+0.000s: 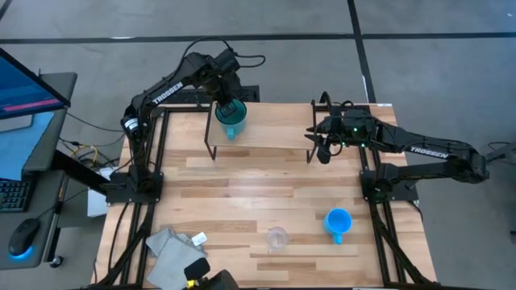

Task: Stack small to large cups/mugs on shelf
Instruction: Put the dark blue mug on the shelf, then adjust the shelf

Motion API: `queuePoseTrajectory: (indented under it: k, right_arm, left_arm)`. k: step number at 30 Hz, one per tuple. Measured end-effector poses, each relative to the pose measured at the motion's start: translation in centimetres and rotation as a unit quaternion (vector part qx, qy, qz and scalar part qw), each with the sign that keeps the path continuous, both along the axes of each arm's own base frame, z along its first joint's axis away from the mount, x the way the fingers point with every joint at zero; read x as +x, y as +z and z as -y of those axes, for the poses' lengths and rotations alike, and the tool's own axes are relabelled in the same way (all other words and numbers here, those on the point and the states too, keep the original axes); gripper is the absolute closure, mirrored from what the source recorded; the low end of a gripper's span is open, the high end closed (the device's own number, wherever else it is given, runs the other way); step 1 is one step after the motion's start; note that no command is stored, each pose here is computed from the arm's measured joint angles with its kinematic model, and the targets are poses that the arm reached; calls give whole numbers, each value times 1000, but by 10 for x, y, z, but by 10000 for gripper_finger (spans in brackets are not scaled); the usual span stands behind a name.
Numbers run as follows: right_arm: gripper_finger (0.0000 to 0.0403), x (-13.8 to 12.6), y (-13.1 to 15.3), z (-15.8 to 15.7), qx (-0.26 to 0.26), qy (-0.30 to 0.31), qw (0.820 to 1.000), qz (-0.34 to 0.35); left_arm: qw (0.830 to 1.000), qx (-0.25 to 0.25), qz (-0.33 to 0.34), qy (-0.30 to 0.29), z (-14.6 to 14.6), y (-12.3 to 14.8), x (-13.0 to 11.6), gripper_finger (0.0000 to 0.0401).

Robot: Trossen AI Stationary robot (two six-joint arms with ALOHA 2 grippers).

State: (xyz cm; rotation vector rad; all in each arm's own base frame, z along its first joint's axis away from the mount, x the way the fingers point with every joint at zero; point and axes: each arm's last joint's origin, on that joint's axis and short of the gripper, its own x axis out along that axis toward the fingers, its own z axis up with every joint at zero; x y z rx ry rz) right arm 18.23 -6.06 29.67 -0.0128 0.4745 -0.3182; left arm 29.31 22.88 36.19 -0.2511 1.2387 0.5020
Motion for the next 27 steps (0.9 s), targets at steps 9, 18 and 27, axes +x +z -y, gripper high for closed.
queuePoseTrajectory:
  k: [9, 18, 27]
  right_arm:
    - [281, 0, 0, 0, -2, 1, 1000, -1]
    - [281, 0, 0, 0, -3, 2, 1000, -1]
    - [281, 0, 0, 0, -2, 1, 1000, -1]
  left_arm:
    - [1000, -12, 1, -5, 1, 0, -1, 286]
    - [1000, 3, 18, -9, 4, 20, -5, 286]
    - [998, 33, 54, -9, 17, 65, -22, 286]
